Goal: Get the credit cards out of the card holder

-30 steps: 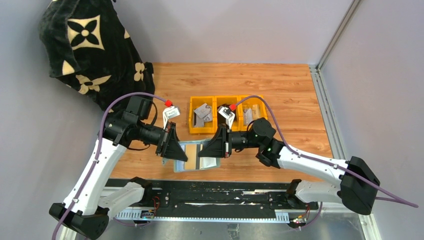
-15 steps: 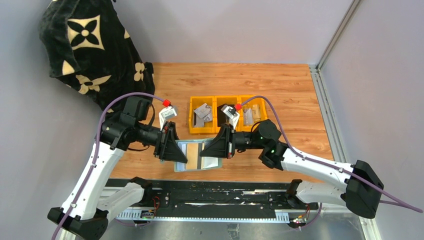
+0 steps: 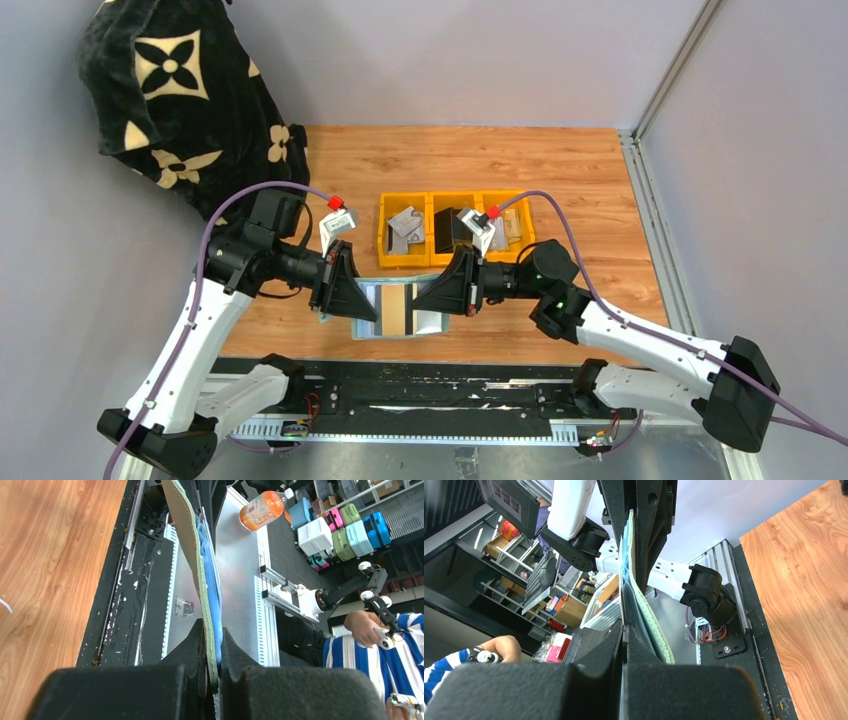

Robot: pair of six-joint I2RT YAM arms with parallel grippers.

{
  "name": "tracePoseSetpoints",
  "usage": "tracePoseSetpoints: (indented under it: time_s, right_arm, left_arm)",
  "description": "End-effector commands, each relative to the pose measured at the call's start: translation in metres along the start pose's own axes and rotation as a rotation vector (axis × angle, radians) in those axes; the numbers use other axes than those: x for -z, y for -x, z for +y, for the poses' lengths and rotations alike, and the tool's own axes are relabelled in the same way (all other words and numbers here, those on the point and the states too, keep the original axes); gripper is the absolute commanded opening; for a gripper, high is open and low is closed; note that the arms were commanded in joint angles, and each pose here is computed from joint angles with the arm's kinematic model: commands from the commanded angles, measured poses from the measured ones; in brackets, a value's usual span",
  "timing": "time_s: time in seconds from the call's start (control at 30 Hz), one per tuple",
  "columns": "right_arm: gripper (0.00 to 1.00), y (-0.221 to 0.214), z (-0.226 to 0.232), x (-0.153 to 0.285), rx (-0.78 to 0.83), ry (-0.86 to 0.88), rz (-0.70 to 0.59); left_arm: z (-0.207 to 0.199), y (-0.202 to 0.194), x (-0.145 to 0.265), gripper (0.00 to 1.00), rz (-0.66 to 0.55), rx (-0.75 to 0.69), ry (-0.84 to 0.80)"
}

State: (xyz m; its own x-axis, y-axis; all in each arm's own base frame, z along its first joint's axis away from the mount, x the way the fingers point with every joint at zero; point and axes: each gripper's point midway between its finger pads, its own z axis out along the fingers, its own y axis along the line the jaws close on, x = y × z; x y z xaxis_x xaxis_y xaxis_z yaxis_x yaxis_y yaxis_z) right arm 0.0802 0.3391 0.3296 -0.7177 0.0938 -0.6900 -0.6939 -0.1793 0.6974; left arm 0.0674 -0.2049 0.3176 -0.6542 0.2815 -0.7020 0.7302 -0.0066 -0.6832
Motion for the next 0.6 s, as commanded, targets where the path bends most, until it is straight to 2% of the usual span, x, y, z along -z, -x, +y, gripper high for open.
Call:
tracePoseSetpoints:
  time_s: [0.0, 0.03, 0.1, 0.2, 0.27, 0.3, 0.33, 0.37, 0.43, 0.5, 0.57]
  right_arm:
    - [0.0, 0.003, 0.0, 0.006, 0.024, 0.004, -0.011]
    - [0.0, 0.003, 0.001, 0.005, 0.023, 0.014, -0.009]
    - [0.11, 0.002, 0.004, 0.001, 0.017, 0.041, 0.005]
    - [0.14, 0.0, 0.005, -0.005, 0.01, 0.051, 0.021]
    - [0.29, -0.001, 0.005, -0.008, 0.008, 0.058, 0.025]
    - [0.32, -0.001, 0.007, -0.009, 0.013, 0.066, 0.025]
    - [0.32, -0.002, 0.007, -0.01, 0.013, 0.07, 0.026]
    - [0.27, -0.002, 0.007, -0.01, 0.012, 0.07, 0.027]
    - [0.11, -0.001, 0.004, -0.007, 0.009, 0.052, 0.011]
    - [0.01, -0.001, 0.003, -0.004, 0.013, 0.03, -0.003]
    - [0.0, 0.0, 0.002, 0.002, 0.029, 0.009, -0.011]
  left_arm:
    - [-0.015, 0.003, 0.002, 0.03, -0.007, -0.01, -0.035]
    - [-0.014, 0.003, 0.002, 0.03, -0.006, -0.01, -0.031]
    - [-0.012, 0.003, 0.002, 0.03, -0.005, -0.006, -0.026]
    - [-0.009, 0.003, 0.002, 0.02, -0.002, 0.005, -0.016]
    - [-0.008, 0.003, 0.002, 0.01, -0.001, 0.005, -0.007]
    - [-0.007, 0.004, 0.002, 0.0, 0.0, 0.007, -0.001]
    - [-0.005, 0.004, 0.002, 0.0, 0.001, 0.008, 0.013]
    - [-0.003, 0.005, 0.002, 0.0, 0.001, 0.009, 0.024]
    - [0.002, 0.005, 0.003, 0.0, 0.003, 0.009, 0.054]
    - [0.009, 0.004, 0.004, 0.0, 0.006, 0.007, 0.091]
    - [0.017, 0.005, 0.005, 0.0, 0.012, 0.01, 0.137]
